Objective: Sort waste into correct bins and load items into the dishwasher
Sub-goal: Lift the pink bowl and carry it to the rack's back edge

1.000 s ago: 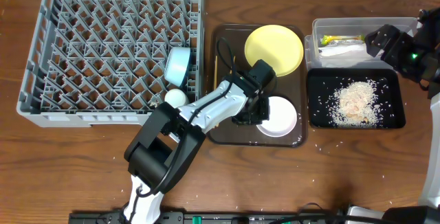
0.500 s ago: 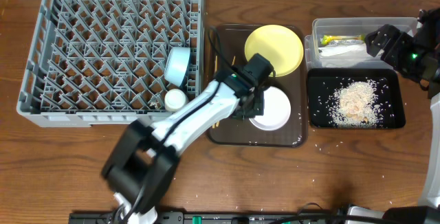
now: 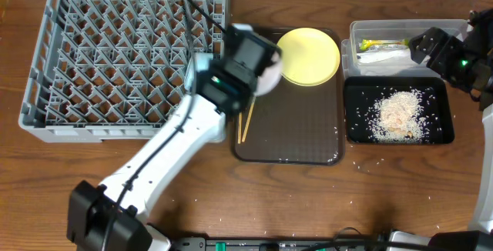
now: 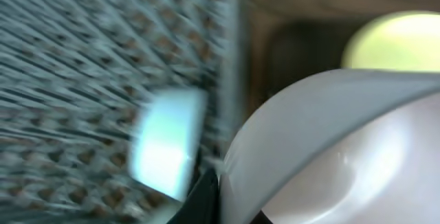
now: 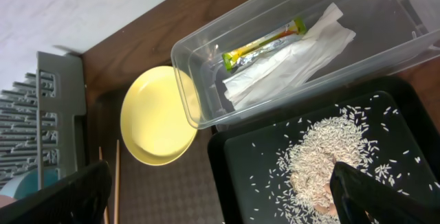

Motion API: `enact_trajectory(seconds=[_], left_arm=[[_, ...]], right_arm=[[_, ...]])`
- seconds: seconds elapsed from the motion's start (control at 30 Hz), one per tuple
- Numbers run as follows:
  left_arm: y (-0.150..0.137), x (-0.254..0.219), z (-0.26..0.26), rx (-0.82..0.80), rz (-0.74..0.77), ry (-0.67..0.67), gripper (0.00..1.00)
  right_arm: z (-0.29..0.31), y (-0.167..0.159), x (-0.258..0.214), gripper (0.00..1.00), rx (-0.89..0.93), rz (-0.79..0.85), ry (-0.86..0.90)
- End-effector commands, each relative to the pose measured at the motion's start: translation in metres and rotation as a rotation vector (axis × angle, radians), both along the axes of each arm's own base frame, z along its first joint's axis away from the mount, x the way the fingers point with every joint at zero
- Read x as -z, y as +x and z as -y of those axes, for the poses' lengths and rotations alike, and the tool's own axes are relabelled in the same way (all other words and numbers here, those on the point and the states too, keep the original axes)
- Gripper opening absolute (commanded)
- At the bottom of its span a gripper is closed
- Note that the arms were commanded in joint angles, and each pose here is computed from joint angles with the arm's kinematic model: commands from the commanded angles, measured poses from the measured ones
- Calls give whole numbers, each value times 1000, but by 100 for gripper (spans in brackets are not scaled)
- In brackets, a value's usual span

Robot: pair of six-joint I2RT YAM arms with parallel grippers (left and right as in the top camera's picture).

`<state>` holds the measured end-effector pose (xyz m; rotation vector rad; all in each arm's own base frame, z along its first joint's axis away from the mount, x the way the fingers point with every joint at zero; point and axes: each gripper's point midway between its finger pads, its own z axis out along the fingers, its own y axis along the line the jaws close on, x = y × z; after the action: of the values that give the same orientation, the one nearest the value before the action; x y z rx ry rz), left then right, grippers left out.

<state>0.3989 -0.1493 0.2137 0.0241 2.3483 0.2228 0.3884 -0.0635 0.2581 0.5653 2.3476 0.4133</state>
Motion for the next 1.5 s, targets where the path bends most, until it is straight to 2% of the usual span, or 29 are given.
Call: enact_trajectory(seconds=[0.0, 0.17, 0.3, 0.43, 0.63, 1.03, 1.47], left_arm=[[30, -57, -44, -64, 122, 81, 7], [73, -109, -91, -135, 210, 125, 8], [95, -129, -115, -218, 245, 320, 8], [112, -123, -136, -343, 239, 560, 8], [119, -82, -152, -566, 191, 785, 7], [139, 5, -127, -519, 97, 889, 7], [136, 34, -122, -502, 71, 915, 7]], right_arm=[[0, 1, -9, 99, 8, 19, 8], [0, 1, -9, 99, 8, 19, 8], [0, 1, -9, 99, 8, 19, 8], [0, 1, -9, 99, 8, 19, 8], [0, 1, -9, 99, 8, 19, 8], [0, 1, -9, 99, 8, 19, 8], [0, 1, -9, 99, 8, 19, 8]])
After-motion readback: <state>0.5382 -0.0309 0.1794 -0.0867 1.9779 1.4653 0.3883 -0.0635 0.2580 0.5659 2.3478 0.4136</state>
